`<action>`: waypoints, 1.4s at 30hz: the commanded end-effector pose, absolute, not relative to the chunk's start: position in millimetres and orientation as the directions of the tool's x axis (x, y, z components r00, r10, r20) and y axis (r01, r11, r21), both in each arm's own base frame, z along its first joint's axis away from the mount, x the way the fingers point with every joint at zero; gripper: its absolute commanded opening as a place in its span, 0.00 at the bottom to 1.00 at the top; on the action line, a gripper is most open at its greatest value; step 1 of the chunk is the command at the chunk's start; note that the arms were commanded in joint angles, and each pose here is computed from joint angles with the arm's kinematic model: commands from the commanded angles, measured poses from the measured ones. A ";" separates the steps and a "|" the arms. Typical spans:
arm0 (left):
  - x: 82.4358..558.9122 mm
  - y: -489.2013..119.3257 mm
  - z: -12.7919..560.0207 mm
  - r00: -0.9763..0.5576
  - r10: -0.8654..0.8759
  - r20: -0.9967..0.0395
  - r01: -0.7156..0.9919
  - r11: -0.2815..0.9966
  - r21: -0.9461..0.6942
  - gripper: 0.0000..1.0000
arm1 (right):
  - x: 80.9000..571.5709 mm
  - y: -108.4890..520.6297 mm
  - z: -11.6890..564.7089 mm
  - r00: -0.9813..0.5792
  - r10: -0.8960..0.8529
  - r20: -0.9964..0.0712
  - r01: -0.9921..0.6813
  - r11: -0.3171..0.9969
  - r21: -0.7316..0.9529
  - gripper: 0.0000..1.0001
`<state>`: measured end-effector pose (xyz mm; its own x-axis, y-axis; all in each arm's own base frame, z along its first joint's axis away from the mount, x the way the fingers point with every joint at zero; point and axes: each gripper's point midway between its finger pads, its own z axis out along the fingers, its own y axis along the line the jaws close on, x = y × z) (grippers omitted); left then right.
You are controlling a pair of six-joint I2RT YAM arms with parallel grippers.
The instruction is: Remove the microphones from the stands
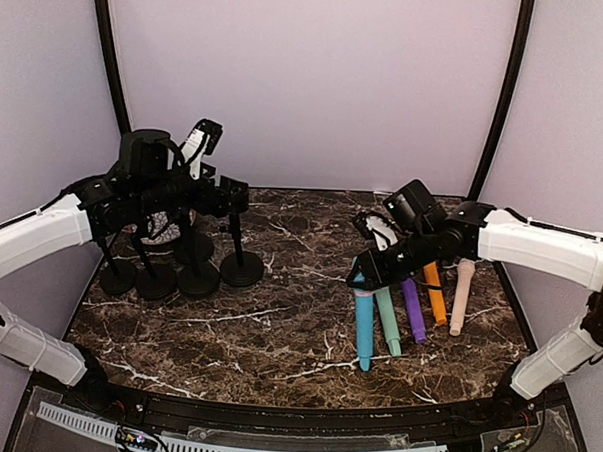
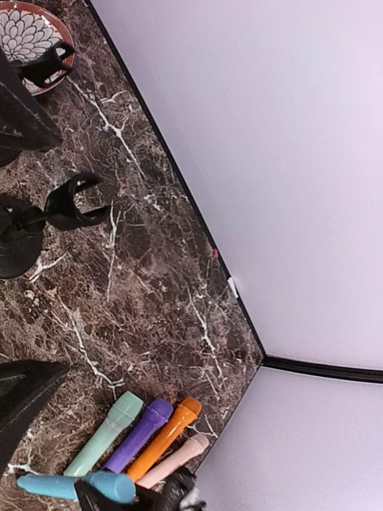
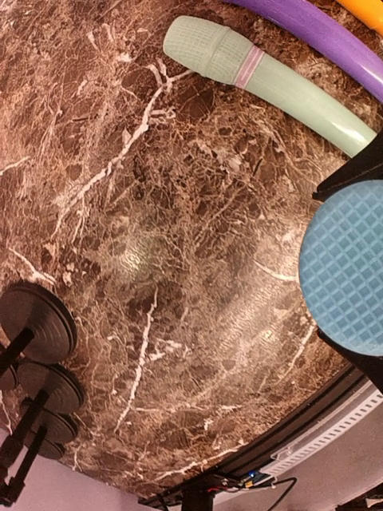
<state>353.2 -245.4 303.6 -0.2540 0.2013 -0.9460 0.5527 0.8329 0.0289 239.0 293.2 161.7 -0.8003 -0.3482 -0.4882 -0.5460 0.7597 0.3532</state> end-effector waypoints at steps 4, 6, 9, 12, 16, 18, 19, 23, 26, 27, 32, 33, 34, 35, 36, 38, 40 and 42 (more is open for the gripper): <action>332.4 -178.7 323.9 -0.327 0.153 -0.933 0.479 0.878 -0.024 0.94 | 307.3 305.4 142.2 -0.791 -0.294 -0.537 -0.472 0.852 0.229 0.23; 331.0 -154.8 321.1 -0.316 0.143 -0.938 0.414 0.910 -0.001 0.94 | 323.8 313.4 132.0 -0.798 -0.271 -0.538 -0.446 0.866 0.226 0.24; 318.2 -129.0 313.2 -0.257 0.163 -0.953 0.343 0.937 0.068 0.94 | 347.9 319.0 114.4 -0.809 -0.234 -0.540 -0.393 0.898 0.199 0.25; 310.2 -113.1 312.3 -0.202 0.171 -0.964 0.286 0.952 0.109 0.94 | 365.7 320.3 97.2 -0.817 -0.203 -0.540 -0.340 0.926 0.165 0.26; 305.1 -101.7 314.6 -0.170 0.189 -0.967 0.243 0.959 0.145 0.94 | 379.5 319.2 79.9 -0.822 -0.165 -0.545 -0.287 0.947 0.147 0.30; 305.9 -100.8 310.6 -0.182 0.196 -0.964 0.238 0.960 0.150 0.94 | 382.7 315.9 70.9 -0.828 -0.145 -0.541 -0.258 0.956 0.139 0.32; 306.1 -100.2 308.9 -0.189 0.197 -0.962 0.235 0.960 0.150 0.94 | 382.7 314.0 66.4 -0.831 -0.139 -0.538 -0.248 0.959 0.136 0.34; 306.3 -101.5 307.3 -0.194 0.191 -0.962 0.241 0.960 0.142 0.94 | 382.9 311.4 60.5 -0.833 -0.120 -0.539 -0.229 0.964 0.139 0.42; 305.7 -103.9 307.4 -0.193 0.182 -0.964 0.253 0.959 0.131 0.94 | 383.5 310.2 59.6 -0.832 -0.122 -0.541 -0.228 0.965 0.133 0.49; 305.8 -104.4 307.0 -0.194 0.180 -0.964 0.255 0.958 0.128 0.94 | 383.7 309.8 59.6 -0.832 -0.123 -0.541 -0.228 0.965 0.131 0.51; 306.4 -109.1 304.8 -0.204 0.164 -0.965 0.274 0.956 0.105 0.94 | 384.8 307.8 61.2 -0.828 -0.132 -0.546 -0.233 0.965 0.120 0.62; 306.3 -109.7 304.8 -0.204 0.162 -0.965 0.276 0.956 0.102 0.94 | 385.4 307.3 61.6 -0.827 -0.132 -0.547 -0.233 0.965 0.119 0.63; 306.6 -110.0 304.4 -0.206 0.160 -0.965 0.277 0.956 0.099 0.94 | 385.4 307.2 62.6 -0.825 -0.133 -0.549 -0.235 0.965 0.119 0.64; 307.0 -110.2 304.4 -0.207 0.159 -0.965 0.277 0.956 0.098 0.94 | 385.9 306.9 63.9 -0.823 -0.135 -0.551 -0.237 0.964 0.117 0.64; 307.2 -110.1 304.5 -0.207 0.158 -0.966 0.276 0.956 0.098 0.94 | 385.9 306.7 65.9 -0.821 -0.134 -0.554 -0.238 0.964 0.118 0.65; 307.8 -109.7 303.3 -0.210 0.160 -0.965 0.273 0.957 0.099 0.94 | 386.3 306.8 72.6 -0.814 -0.135 -0.565 -0.243 0.962 0.121 0.65; 308.5 -108.9 303.2 -0.214 0.155 -0.964 0.266 0.959 0.096 0.94 | 386.6 305.4 83.5 -0.800 -0.129 -0.586 -0.246 0.961 0.124 0.66; 309.7 -107.6 304.5 -0.221 0.141 -0.965 0.253 0.964 0.083 0.94 | 385.8 303.5 99.8 -0.777 -0.118 -0.618 -0.254 0.958 0.136 0.68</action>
<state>306.8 -109.3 300.9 -0.2240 0.1750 -0.9588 0.2727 0.9557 0.1108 378.7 307.7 59.7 -0.8349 -0.1509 -0.5293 -0.2480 0.9616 0.1172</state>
